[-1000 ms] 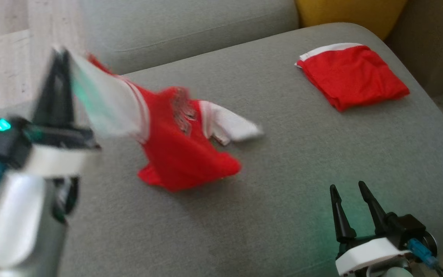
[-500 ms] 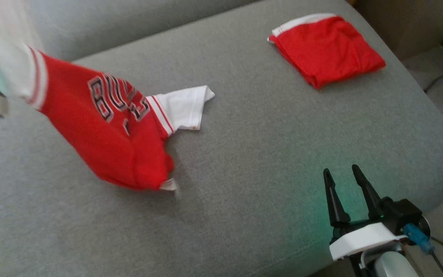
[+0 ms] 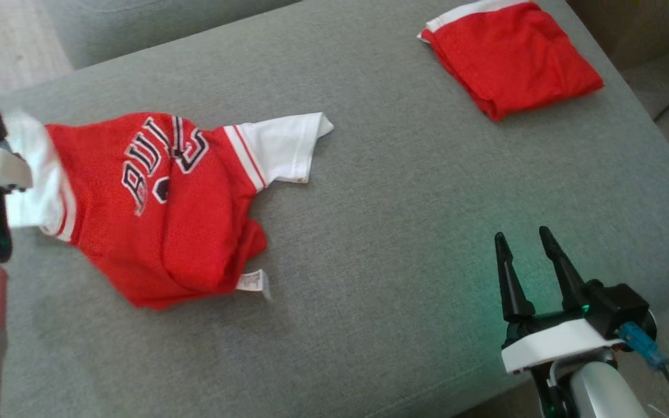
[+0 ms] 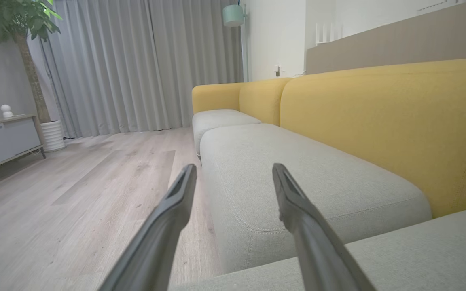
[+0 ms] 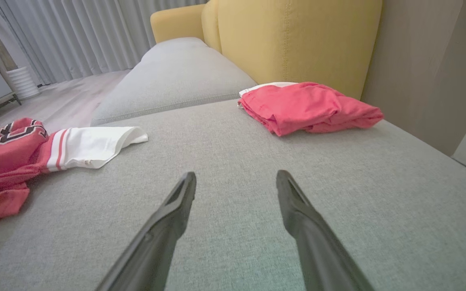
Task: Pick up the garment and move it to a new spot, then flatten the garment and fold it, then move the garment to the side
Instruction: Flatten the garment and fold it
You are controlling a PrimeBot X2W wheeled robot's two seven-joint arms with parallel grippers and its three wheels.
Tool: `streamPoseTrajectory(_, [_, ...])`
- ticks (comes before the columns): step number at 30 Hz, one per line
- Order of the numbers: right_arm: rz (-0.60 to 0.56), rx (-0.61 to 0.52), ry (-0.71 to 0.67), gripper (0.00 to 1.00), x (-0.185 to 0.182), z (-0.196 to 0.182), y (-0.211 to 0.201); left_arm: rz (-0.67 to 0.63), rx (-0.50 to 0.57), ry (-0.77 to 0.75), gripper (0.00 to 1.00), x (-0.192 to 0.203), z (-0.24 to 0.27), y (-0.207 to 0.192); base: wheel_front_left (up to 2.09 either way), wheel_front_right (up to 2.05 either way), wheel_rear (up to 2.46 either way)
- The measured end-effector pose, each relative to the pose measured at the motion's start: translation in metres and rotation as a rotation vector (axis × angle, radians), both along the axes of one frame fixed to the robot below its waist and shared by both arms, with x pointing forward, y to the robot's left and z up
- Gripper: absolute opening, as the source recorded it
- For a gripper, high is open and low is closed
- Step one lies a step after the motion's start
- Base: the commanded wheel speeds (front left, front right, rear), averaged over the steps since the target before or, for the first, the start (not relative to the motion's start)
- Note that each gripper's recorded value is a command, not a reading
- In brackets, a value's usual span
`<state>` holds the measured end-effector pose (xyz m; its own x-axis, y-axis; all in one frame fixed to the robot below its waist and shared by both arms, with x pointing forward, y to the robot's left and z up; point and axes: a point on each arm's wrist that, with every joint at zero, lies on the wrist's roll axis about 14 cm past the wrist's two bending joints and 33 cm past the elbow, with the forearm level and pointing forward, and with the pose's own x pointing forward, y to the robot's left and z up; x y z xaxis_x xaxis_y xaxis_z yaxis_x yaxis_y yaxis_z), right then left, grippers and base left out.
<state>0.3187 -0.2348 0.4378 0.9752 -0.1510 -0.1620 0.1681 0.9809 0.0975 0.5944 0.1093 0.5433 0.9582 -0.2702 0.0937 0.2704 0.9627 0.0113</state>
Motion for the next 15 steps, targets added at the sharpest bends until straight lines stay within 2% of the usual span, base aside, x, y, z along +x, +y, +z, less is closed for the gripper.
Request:
streamPoseTrajectory(5, [0.011, -0.005, -0.047, 1.0, 0.007, 0.013, 0.001, 0.053, -0.114, -0.004, 1.0, -0.021, 0.004, 0.008, 0.0, 0.0, 0.0])
streamPoseTrajectory(9, [0.019, -0.012, -0.076, 1.0, 0.009, 0.021, 0.003, 0.052, -0.15, 0.0, 1.0, -0.048, -0.002, 0.005, 0.0, 0.0, 0.0])
streamPoseTrajectory(15, [0.033, -0.014, -0.096, 1.0, -0.001, 0.026, 0.008, 0.023, -0.226, 0.058, 1.0, -0.126, -0.028, -0.019, 0.0, 0.0, 0.0])
